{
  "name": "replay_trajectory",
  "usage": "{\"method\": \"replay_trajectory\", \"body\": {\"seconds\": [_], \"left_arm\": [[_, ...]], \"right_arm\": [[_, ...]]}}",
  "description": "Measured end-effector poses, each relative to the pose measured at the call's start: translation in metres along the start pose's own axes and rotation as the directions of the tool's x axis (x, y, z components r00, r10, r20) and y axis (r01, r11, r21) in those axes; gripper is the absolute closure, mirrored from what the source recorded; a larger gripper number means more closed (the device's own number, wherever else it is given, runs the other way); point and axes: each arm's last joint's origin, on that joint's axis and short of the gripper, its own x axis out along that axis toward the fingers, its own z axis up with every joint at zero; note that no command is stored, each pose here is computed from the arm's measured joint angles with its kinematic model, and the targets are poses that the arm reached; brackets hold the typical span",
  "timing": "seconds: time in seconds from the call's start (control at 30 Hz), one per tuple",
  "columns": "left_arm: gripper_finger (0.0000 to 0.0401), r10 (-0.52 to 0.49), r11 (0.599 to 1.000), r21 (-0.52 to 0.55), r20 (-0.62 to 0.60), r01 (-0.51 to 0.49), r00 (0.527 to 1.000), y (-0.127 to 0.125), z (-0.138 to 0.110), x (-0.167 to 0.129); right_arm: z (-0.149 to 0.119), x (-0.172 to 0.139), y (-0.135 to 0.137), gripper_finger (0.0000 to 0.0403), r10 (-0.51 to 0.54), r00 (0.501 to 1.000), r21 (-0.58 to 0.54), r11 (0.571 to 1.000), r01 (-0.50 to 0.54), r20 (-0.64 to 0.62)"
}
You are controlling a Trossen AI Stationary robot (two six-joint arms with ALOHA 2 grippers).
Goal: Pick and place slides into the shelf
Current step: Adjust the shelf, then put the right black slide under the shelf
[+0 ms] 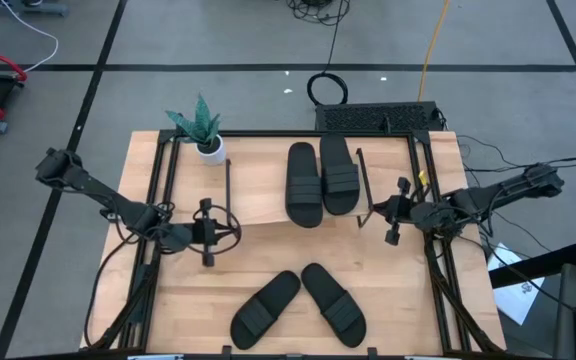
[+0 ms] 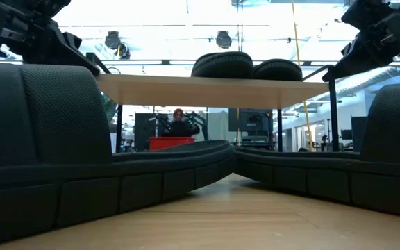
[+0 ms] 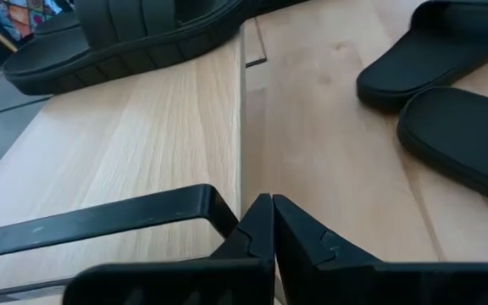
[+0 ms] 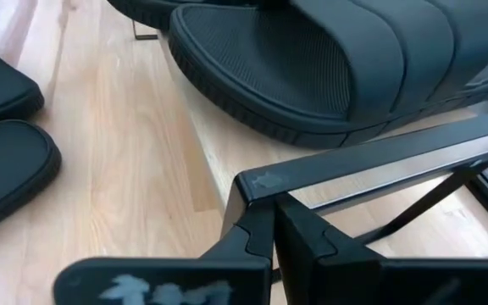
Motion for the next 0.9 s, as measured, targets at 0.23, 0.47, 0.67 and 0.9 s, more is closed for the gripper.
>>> {"method": "replay_trajectory", "body": {"seconds": [0.23, 0.47, 0.67, 0.9], "left_arm": [[0.0399, 0.041, 0.999, -0.014, -0.036, -0.041, 0.999, 0.007, -0.003, 0.004], [0.0397, 0.06, 0.998, -0.016, -0.048, -0.061, 0.997, 0.011, -0.004, 0.006], [0.0395, 0.069, 0.997, -0.016, -0.062, -0.07, 0.996, 0.013, -0.005, 0.007], [0.0395, 0.036, 0.999, -0.016, -0.061, -0.037, 0.997, 0.012, -0.005, 0.007]], "right_arm": [[0.0, 0.0, 0.001, 0.0403, 0.024, 1.0, 0.016, 1.0, -0.024, -0.004], [0.0, 0.001, 0.002, 0.0403, 0.036, 0.999, 0.016, 0.999, -0.036, -0.01], [-0.001, 0.002, 0.003, 0.0403, 0.053, 0.998, 0.012, 0.999, -0.053, -0.021], [-0.001, 0.002, 0.003, 0.0403, 0.049, 0.998, 0.006, 0.999, -0.049, -0.028]]}}
